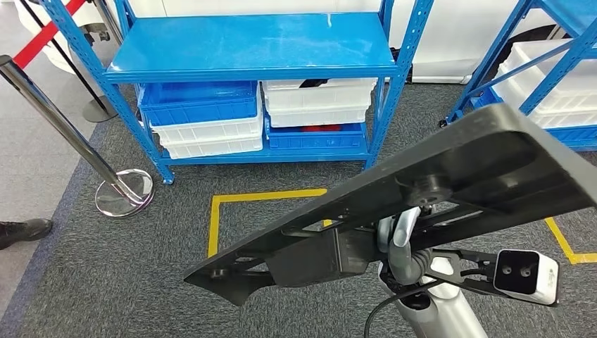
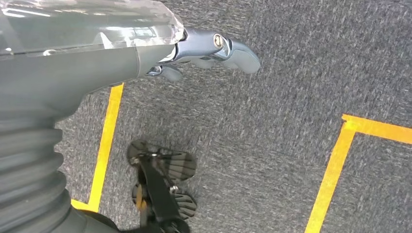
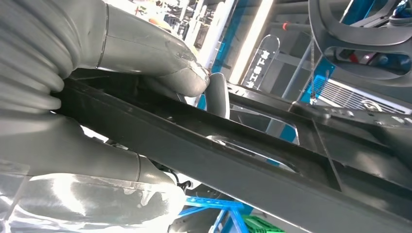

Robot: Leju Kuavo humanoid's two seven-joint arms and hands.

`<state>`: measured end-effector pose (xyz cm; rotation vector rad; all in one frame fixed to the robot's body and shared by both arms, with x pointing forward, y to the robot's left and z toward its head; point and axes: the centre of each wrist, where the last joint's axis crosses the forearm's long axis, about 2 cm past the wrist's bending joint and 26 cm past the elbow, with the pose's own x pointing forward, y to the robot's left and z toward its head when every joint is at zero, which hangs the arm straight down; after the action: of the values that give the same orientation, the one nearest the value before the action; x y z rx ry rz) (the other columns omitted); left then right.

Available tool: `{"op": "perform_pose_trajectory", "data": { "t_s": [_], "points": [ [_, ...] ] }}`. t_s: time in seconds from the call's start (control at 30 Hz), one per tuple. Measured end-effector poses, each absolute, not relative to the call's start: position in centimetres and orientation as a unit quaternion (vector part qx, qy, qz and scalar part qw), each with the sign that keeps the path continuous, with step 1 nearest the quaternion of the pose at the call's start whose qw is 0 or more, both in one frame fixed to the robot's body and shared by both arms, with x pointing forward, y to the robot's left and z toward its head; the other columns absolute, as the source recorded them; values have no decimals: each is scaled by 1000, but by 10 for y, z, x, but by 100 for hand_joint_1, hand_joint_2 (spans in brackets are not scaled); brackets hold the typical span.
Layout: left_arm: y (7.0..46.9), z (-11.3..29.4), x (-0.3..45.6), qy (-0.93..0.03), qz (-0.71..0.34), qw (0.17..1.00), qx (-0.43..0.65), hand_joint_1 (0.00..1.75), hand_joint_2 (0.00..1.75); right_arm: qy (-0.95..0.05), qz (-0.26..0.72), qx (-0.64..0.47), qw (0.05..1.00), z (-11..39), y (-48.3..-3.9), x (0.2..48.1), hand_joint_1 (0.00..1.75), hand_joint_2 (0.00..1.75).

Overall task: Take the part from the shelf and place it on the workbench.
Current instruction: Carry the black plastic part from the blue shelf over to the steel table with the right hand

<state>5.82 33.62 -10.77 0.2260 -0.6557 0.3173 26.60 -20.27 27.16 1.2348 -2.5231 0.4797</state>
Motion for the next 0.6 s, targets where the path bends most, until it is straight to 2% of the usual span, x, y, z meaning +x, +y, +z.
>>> {"op": "perform_pose_trajectory", "data": {
  "t_s": [0.6],
  "points": [
    [339, -108, 56, -307, 148, 933, 113, 0, 175, -875, 217, 402, 158, 262, -204, 262, 171, 175]
  ]
}}
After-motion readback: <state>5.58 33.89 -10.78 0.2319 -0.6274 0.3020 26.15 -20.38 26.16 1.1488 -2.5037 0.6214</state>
